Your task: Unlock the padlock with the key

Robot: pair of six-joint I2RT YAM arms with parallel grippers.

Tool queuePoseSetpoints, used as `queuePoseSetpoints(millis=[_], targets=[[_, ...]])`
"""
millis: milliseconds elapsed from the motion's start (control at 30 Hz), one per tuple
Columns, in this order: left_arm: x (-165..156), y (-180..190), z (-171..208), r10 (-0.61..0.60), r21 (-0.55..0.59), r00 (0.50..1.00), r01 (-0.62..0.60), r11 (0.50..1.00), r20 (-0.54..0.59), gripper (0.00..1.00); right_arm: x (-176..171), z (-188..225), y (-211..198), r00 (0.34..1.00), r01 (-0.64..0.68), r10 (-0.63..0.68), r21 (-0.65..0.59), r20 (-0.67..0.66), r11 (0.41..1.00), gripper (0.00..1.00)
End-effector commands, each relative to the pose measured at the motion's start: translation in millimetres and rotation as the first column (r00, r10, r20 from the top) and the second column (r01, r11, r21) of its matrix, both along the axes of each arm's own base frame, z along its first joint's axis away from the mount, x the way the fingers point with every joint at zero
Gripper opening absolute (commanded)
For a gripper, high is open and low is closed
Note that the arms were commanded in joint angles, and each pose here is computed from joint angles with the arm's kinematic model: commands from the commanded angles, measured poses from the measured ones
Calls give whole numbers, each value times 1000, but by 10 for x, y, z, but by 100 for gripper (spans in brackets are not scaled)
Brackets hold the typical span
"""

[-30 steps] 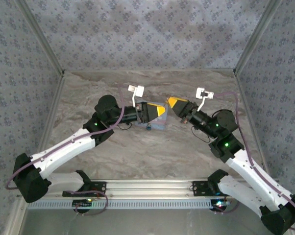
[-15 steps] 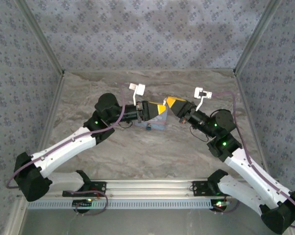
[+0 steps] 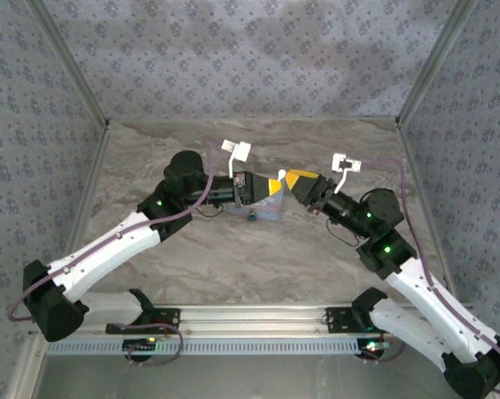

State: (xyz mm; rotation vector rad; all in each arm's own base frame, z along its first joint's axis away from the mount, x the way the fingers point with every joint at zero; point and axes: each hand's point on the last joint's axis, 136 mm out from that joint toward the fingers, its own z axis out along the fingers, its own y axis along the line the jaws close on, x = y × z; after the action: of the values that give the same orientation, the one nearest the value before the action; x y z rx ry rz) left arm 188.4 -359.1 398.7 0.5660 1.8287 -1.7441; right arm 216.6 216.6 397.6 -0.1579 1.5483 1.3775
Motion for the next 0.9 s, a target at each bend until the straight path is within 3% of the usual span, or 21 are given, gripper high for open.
queuePoseSetpoints(millis=[0,100,300,400,533,633,867], targets=[[-23,58,-104,-25,137,1000,26,990,-6,0,25,-281,-207,993,85,-98,-179,-65,980,46],[-32,93,-390,-57,271,993,84,959,-104,0,43,-499,-346,985,101,-138,-305,-103,947,54],[-140,92,-890,-121,432,956,231,872,-267,0,90,-743,-450,976,6,-80,-340,-203,940,49],[-244,53,-1042,-173,437,927,313,843,-332,0,103,-771,-431,976,-71,7,-286,-220,956,47],[-437,-6,-979,-279,403,906,396,825,-320,0,9,-767,-315,952,-234,187,-185,-244,954,46],[-538,-17,-848,-344,361,896,431,827,-282,0,-113,-785,-191,909,-360,317,-124,-269,925,46],[-590,-26,-702,-398,328,885,460,825,-241,0,-417,-784,15,855,-496,460,-119,-241,860,48]])
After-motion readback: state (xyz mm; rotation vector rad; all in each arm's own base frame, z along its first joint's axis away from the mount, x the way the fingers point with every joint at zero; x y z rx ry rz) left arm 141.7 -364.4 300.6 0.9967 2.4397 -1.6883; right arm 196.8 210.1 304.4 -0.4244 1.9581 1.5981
